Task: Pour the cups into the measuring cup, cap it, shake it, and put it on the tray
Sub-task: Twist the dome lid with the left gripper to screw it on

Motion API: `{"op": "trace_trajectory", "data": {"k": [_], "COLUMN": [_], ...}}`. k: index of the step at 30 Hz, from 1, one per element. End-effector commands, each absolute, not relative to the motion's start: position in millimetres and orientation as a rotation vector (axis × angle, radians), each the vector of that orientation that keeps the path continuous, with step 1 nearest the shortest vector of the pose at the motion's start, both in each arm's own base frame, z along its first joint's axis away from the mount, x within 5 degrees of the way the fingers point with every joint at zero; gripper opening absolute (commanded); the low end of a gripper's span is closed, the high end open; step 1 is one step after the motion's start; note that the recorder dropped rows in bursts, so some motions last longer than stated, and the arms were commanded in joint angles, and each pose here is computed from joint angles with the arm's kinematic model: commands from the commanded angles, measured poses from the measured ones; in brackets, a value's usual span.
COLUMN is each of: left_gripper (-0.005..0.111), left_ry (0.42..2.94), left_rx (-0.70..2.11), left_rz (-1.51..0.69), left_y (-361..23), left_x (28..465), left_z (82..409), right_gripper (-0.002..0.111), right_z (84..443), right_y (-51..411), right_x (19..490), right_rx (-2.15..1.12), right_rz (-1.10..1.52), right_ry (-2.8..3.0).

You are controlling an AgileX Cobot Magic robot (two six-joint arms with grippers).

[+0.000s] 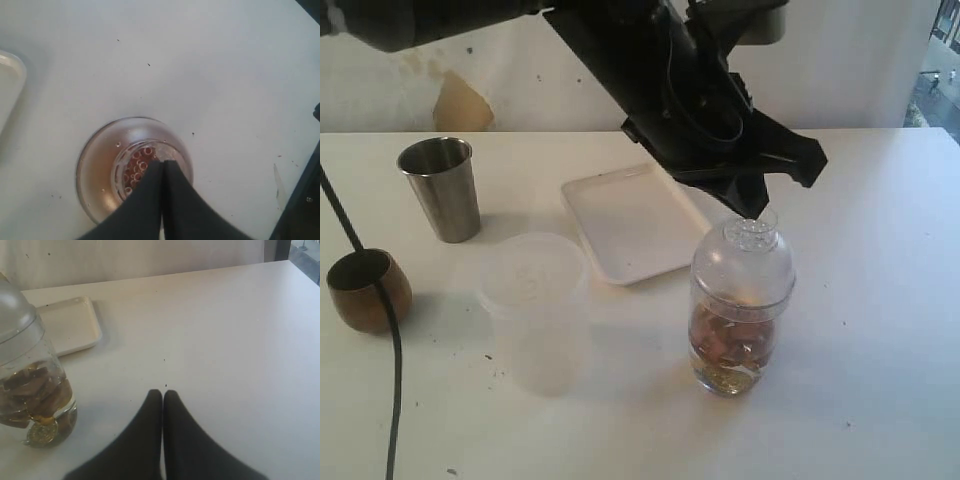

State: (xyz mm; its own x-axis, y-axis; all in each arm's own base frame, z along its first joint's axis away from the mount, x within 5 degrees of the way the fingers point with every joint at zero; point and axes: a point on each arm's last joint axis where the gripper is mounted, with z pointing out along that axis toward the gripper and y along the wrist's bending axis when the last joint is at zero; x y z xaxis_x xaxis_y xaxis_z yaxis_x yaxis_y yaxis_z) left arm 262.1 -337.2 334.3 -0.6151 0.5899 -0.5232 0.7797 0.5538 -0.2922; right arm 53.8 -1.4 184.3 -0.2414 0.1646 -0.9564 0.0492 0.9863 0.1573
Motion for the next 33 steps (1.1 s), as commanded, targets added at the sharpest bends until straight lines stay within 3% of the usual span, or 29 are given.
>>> {"op": "trace_trajectory", "data": {"k": [1, 33], "left_gripper": [0.000, 0.000], "left_ry": [2.429, 2.465], "left_rx": [1.132, 1.201], "left_rz": [-0.738, -0.717], "left_y": [-337, -344], "left_x": [258, 257], "left_z": [336, 320], "right_gripper": [0.000, 0.000], "right_z": [183, 183], "right_y": [-2, -2], "right_x": [54, 54], "right_rx": [0.160, 0.160], "right_rz": [0.103, 0.103], "right_ry": [1.814, 1.814]}}
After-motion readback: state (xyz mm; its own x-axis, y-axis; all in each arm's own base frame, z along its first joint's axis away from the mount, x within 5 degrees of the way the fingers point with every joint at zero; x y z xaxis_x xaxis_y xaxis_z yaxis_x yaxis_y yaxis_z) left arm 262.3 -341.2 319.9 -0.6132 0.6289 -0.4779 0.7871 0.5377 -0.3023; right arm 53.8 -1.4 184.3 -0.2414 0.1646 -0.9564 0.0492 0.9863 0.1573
